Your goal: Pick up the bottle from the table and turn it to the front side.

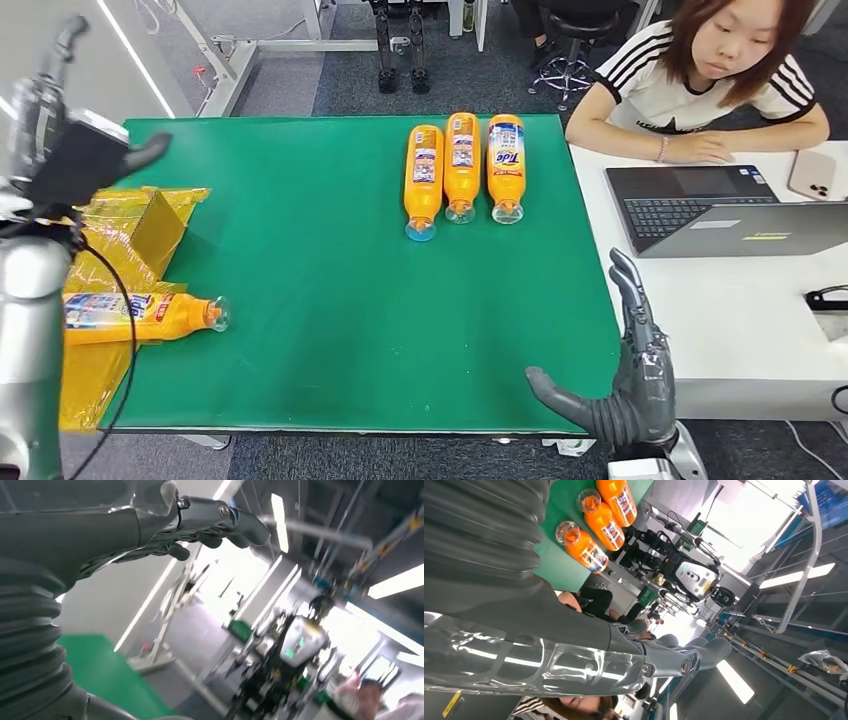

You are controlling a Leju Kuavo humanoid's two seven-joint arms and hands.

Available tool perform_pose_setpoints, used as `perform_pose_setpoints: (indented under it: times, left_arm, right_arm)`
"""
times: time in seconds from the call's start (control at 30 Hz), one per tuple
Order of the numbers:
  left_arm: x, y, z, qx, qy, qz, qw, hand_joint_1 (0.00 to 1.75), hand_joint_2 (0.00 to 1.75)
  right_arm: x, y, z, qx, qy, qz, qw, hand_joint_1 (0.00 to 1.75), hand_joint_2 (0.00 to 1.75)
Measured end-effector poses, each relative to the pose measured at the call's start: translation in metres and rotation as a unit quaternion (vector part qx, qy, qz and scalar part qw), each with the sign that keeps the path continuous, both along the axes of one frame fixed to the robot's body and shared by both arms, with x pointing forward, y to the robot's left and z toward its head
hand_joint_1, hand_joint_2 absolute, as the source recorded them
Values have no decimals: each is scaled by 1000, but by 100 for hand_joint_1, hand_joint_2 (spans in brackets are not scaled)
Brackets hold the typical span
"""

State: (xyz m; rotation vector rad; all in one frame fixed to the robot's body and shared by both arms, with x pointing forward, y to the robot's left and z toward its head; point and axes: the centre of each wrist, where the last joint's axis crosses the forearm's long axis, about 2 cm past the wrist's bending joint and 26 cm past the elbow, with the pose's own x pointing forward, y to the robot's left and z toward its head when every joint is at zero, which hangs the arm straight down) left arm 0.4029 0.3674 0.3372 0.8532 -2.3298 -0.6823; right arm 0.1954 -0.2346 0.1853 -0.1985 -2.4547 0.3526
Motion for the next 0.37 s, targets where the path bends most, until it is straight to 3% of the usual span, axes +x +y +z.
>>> perform_pose_setpoints:
  times: [0.23, 0.37]
  left_arm:
    - [1, 21, 84, -82, -54, -47, 994, 0, 175]
    - [0, 20, 102, -88, -66, -56, 992, 0, 175]
  right_arm:
    - [6, 2, 3, 9, -6, 8, 1000, 0, 175]
    - [9, 3, 4, 11, -8, 11, 1000, 0, 175]
